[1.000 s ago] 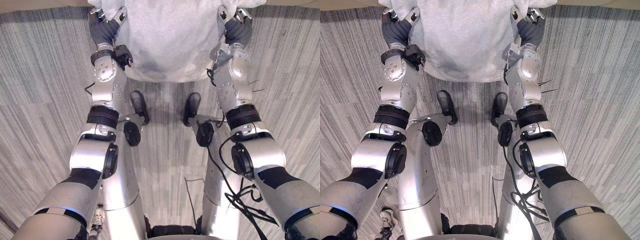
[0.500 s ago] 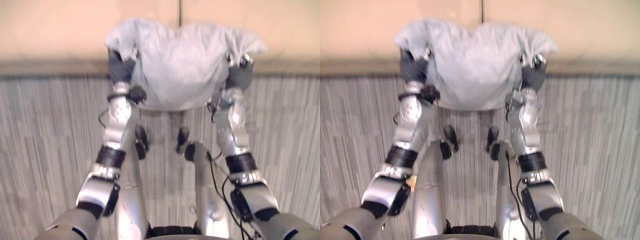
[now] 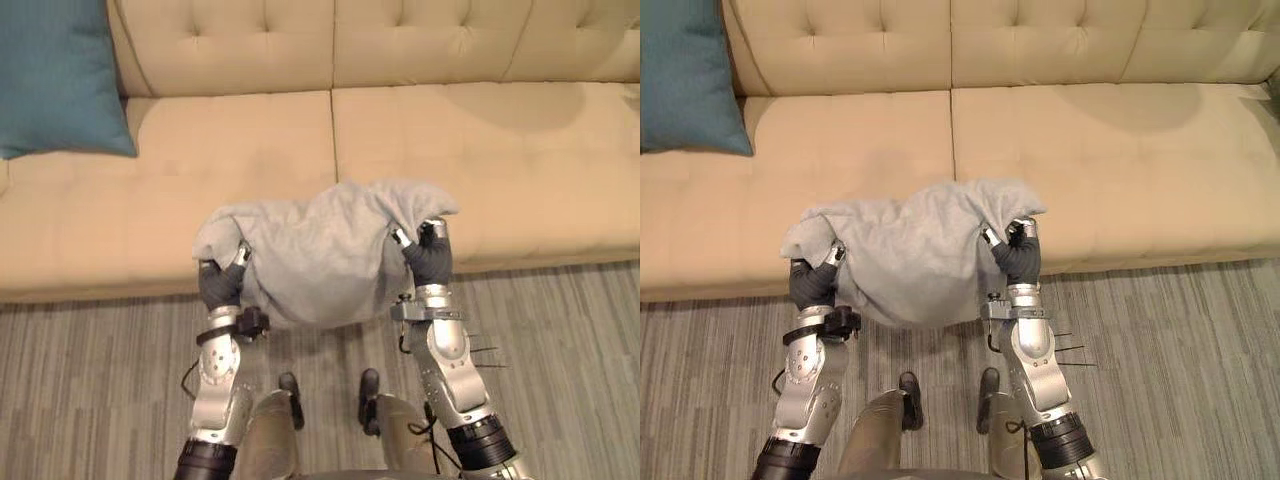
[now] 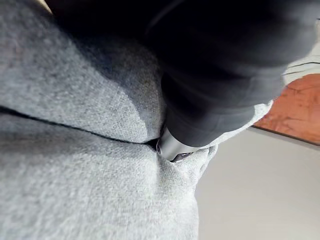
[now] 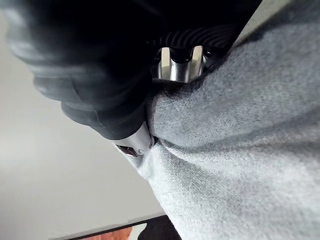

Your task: Pick up cushions and gather them together orderly.

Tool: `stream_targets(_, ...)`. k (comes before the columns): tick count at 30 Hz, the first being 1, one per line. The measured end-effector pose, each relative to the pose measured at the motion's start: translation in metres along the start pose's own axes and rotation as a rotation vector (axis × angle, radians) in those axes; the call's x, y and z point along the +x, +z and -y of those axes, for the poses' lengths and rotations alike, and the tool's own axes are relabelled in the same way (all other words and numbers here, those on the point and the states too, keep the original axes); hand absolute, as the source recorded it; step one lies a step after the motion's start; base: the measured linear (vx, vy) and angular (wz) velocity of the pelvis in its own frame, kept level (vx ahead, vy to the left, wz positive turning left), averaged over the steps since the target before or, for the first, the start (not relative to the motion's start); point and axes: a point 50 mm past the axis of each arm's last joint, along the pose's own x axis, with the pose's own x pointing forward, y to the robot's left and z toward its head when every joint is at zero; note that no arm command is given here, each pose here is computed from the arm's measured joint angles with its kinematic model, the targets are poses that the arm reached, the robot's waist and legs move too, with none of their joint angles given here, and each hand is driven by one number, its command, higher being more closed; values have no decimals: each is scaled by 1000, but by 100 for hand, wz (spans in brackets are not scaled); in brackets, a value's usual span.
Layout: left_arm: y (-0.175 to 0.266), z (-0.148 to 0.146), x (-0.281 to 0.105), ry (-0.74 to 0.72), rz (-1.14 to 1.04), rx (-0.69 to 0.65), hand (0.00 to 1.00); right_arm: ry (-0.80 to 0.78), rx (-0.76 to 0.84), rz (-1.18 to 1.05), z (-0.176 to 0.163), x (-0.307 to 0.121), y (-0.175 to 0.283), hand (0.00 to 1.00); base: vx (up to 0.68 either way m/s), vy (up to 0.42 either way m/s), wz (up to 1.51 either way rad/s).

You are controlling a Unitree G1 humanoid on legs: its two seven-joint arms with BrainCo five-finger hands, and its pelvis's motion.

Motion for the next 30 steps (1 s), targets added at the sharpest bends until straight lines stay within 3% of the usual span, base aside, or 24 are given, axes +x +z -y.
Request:
stream_targets(7,4,0,1,-23,21,30,100,33,-75,-34,3,4,-7,100,166,-35,21)
stream_targets(15,-13,14,1,-78,-48,25,100,19,-159,-139,23,-7,-19,100,540,-215,14)
stream_targets(25,-17,44,10,-242,-56,29,100,-76,-129,74,36,4,24,100,330,103,-10)
stream_targets(30,-6,31,24,-202,-9,91,100,-57,-67,85,15,15,20,100,103,108,6)
